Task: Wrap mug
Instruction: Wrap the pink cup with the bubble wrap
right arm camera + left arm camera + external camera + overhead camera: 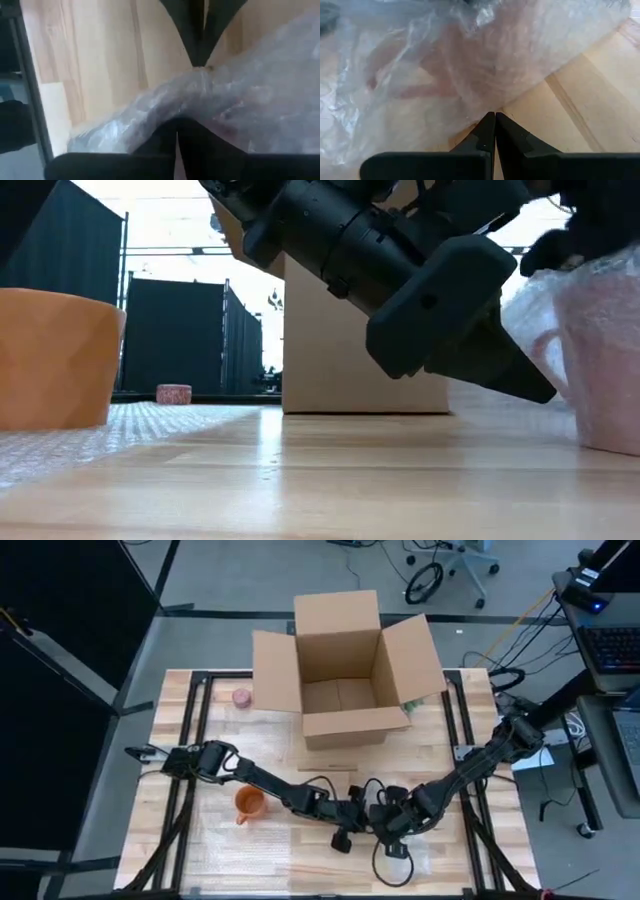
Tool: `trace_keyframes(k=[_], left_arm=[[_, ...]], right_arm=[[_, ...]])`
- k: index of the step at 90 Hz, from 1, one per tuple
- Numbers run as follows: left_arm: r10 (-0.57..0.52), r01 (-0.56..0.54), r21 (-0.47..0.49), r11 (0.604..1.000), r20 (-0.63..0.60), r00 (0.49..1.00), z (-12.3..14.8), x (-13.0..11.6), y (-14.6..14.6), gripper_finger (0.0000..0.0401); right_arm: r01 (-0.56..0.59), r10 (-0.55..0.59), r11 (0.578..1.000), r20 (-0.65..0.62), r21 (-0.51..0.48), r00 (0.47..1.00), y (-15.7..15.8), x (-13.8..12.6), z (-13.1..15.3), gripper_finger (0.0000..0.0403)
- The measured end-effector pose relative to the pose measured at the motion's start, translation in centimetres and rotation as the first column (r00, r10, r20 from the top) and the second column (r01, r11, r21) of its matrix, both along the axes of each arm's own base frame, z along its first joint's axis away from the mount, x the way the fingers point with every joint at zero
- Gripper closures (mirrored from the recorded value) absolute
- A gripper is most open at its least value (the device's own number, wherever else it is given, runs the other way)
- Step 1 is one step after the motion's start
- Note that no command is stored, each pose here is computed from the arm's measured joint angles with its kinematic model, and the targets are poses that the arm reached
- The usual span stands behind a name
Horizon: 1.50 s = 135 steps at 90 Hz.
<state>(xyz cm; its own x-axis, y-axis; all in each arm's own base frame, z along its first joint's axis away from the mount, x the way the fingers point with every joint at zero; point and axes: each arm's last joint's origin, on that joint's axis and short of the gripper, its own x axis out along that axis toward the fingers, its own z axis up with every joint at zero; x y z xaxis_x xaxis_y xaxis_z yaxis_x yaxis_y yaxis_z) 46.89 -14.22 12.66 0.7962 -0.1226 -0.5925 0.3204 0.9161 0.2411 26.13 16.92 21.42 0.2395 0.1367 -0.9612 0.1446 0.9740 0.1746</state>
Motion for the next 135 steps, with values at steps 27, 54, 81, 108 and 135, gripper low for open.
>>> trace_keyframes(k=[27,54,81,108,135], left_arm=[[-0.001,0.001,0.001,1.000,-0.002,1.000,0.0,0.0,0.0,0.0401],[0.000,0.000,0.002,1.000,-0.005,1.000,-0.1,0.0,0.0,0.0401],[0.001,-0.001,0.001,1.000,-0.004,1.000,0.0,0.0,0.0,0.0401],[0.002,-0.002,0.000,1.000,-0.004,1.000,-0.1,0.0,0.1,0.0401],[-0.003,0.003,-0.003,1.000,-0.002,1.000,-0.1,0.0,0.0,0.0401]], right_arm=[[0.025,-0.027,0.999,-0.065,-0.038,0.997,-0.1,-0.1,3.8,0.0403],[0.062,-0.077,0.993,-0.143,-0.104,0.987,-0.7,-1.0,2.9,0.0403],[0.068,-0.073,0.995,-0.068,-0.071,0.995,-0.7,-0.6,0.6,0.0403],[0.147,-0.142,0.986,-0.062,0.084,0.988,-1.9,-1.9,-5.6,0.0403],[0.135,-0.130,0.986,-0.062,0.097,0.990,-1.6,-1.5,-4.9,0.0402]])
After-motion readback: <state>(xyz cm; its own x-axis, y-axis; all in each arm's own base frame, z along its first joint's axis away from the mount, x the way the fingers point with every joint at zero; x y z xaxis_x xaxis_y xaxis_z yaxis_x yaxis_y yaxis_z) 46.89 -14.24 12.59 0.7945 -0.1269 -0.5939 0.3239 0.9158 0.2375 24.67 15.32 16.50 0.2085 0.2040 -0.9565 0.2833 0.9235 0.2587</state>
